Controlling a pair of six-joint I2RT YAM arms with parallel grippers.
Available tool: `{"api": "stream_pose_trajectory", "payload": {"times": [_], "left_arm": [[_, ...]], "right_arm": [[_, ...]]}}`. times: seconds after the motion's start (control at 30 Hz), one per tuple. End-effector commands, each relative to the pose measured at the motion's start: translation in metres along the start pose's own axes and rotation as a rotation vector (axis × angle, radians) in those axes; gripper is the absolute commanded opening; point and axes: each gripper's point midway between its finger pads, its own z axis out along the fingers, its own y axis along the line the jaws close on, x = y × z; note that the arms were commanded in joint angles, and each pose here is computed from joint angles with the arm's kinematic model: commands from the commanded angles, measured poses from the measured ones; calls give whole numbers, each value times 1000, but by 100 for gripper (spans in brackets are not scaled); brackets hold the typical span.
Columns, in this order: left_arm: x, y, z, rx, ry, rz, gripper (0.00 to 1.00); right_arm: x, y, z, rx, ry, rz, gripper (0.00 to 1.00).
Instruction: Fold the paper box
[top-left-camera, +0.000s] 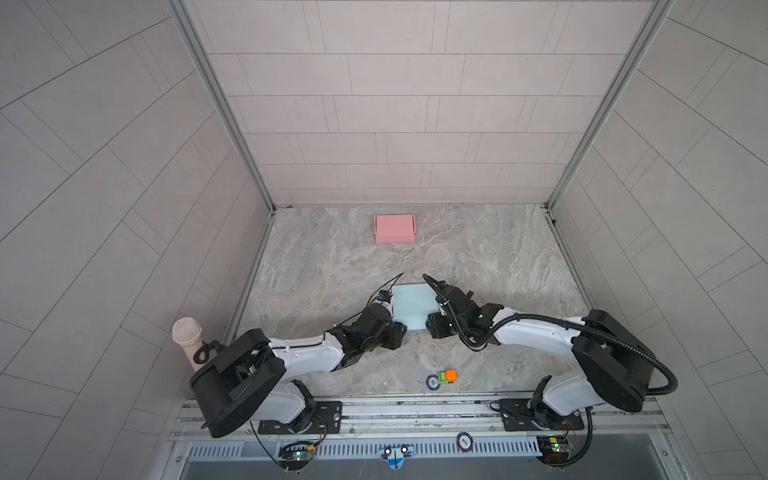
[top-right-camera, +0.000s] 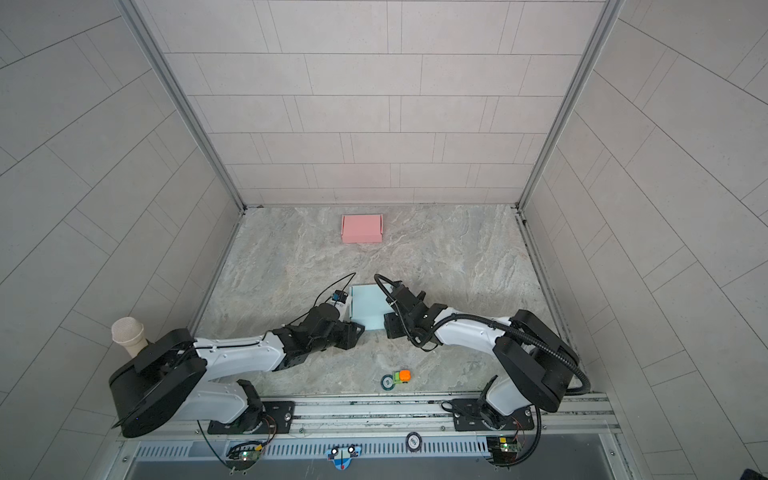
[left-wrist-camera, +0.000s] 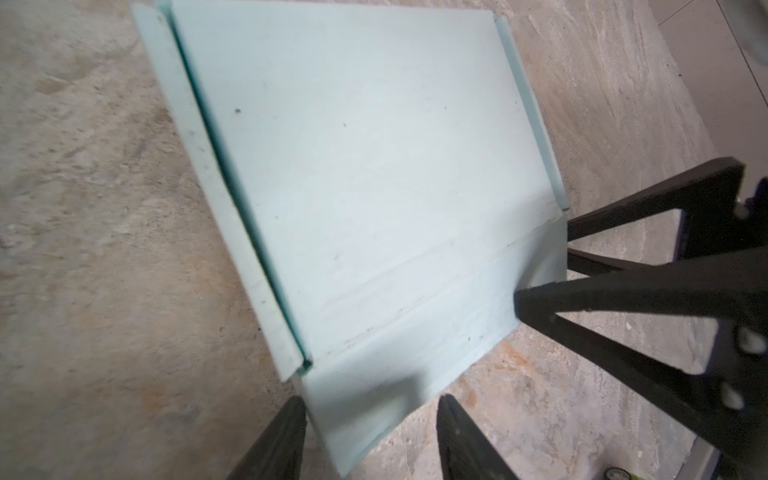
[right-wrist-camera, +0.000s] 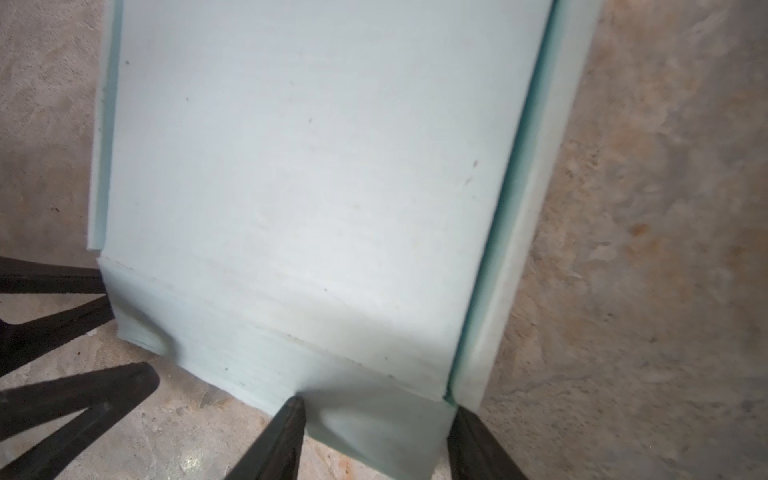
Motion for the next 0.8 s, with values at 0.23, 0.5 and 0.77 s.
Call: {"api": "stream_pose_trajectory", "payload": {"times": [0.23,0.5,0.77], "left_arm": [[-10,1,0,-6,-22,9,53],[-11,4,1,-10,-25,8,53],[-12,6,1,-26,-24,14,53]], "right_arm": [[-9,-9,-15,34,-26,2,70],[-30,-24,-38,91,-71,-18,73],[-76,-24,-44,108,-134,-35,73]]}}
